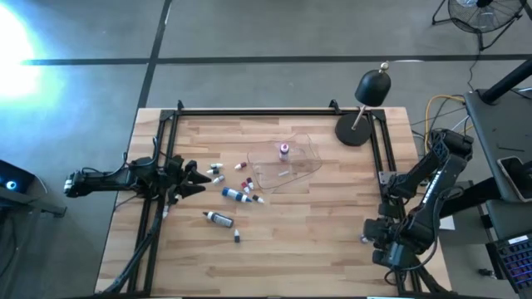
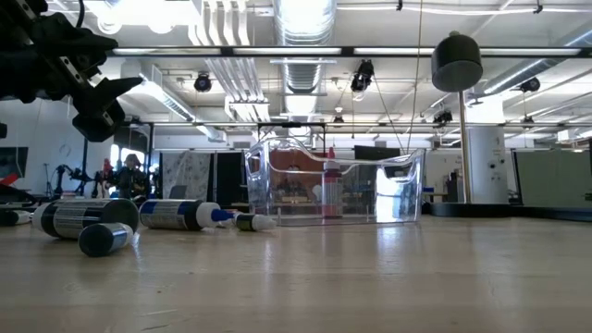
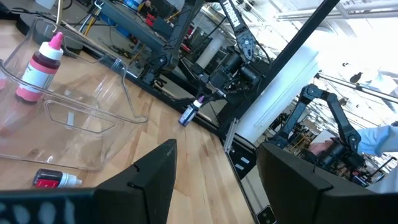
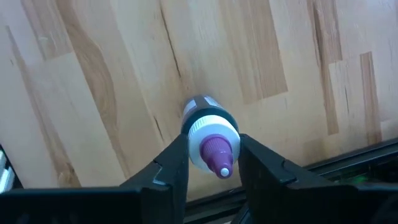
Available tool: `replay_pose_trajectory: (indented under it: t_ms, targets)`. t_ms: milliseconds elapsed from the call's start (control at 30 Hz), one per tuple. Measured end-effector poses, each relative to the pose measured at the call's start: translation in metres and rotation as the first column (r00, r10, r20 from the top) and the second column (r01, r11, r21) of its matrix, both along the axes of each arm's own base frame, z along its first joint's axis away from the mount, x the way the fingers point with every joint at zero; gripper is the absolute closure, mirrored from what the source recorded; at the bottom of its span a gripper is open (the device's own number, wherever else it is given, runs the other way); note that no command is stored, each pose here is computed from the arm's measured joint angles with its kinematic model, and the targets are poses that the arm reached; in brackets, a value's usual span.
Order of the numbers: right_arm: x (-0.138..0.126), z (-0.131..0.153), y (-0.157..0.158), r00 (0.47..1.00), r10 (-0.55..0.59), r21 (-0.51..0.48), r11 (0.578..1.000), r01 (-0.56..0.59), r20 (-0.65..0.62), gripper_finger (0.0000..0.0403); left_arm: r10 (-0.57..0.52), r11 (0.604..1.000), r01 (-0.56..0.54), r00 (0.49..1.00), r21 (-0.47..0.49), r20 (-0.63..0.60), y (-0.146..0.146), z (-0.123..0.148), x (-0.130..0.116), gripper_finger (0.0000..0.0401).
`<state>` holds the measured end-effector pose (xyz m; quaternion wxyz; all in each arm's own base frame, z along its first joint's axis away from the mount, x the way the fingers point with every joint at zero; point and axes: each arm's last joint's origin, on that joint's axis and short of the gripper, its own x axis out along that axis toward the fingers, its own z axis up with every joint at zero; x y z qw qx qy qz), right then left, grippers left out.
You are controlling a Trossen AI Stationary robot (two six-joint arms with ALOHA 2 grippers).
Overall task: Pick & Place food coloring
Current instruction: Put the large purple food coloring bottle into the transparent container
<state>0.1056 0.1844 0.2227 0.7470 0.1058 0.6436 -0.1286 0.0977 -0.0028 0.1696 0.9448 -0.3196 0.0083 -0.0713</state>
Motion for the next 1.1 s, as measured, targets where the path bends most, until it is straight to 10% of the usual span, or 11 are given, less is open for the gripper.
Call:
replay_pose_trajectory:
  t_ms: [733,1100]
  targets:
    - [0.129,0.11,-0.136,0.947,-0.103,-0.288,0.938,0.195,0.306,0.0296,0.0,1.0,0.0,1.0,0.0,0.0,0.0,0.0,0.0,0.0204]
    - [0.185,0.07,-0.216,0.965,-0.187,-0.173,0.96,0.219,0.182,0.0296,0.0,1.0,0.0,1.0,0.0,0.0,0.0,0.0,0.0,0.0204]
